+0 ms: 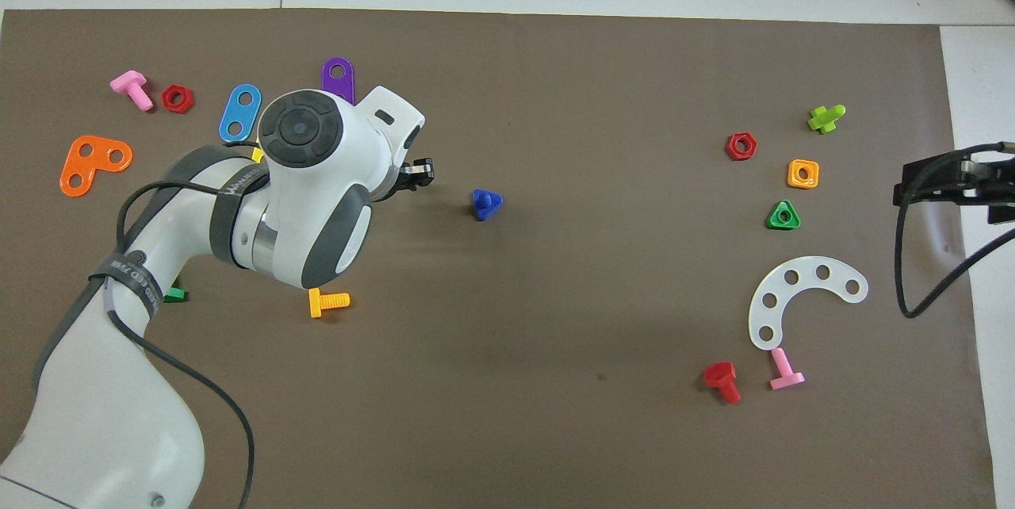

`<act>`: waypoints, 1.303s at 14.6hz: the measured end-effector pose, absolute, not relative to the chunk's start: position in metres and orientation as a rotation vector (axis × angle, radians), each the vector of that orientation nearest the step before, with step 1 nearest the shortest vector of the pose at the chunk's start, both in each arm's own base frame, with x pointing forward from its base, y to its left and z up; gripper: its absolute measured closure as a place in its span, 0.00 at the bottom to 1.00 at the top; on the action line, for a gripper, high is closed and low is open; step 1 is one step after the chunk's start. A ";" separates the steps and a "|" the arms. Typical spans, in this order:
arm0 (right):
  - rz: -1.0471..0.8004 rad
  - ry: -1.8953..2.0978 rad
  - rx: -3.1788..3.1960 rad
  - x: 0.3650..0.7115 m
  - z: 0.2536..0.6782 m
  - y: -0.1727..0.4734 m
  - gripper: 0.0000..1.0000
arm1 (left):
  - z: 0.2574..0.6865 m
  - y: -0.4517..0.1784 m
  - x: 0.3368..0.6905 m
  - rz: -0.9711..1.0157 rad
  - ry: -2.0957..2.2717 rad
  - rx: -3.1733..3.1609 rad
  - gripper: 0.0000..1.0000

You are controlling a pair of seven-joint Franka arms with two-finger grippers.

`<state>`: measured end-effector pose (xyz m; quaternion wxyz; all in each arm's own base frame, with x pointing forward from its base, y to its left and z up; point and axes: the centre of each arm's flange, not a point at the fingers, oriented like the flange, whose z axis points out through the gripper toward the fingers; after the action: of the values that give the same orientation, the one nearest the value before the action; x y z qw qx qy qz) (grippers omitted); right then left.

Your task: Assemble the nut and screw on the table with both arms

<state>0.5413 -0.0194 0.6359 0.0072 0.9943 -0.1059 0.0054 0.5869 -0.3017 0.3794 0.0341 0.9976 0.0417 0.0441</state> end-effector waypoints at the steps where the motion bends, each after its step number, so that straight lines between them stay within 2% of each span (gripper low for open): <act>1: 0.017 -0.331 3.110 0.541 0.636 -0.019 0.00 | 0.384 -0.319 0.586 0.137 0.126 3.059 0.53; 7: 0.017 -0.331 3.110 0.541 0.636 -0.019 0.00 | 0.373 -0.387 0.577 0.106 0.040 3.059 0.53; 19: 0.017 -0.331 3.110 0.541 0.636 -0.019 0.00 | 0.363 -0.405 0.571 0.092 0.001 3.062 0.53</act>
<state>0.5413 -0.0193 0.6358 0.0072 0.9943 -0.1058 0.0053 0.5709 -0.4053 0.3634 0.0390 0.9988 0.0004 0.0300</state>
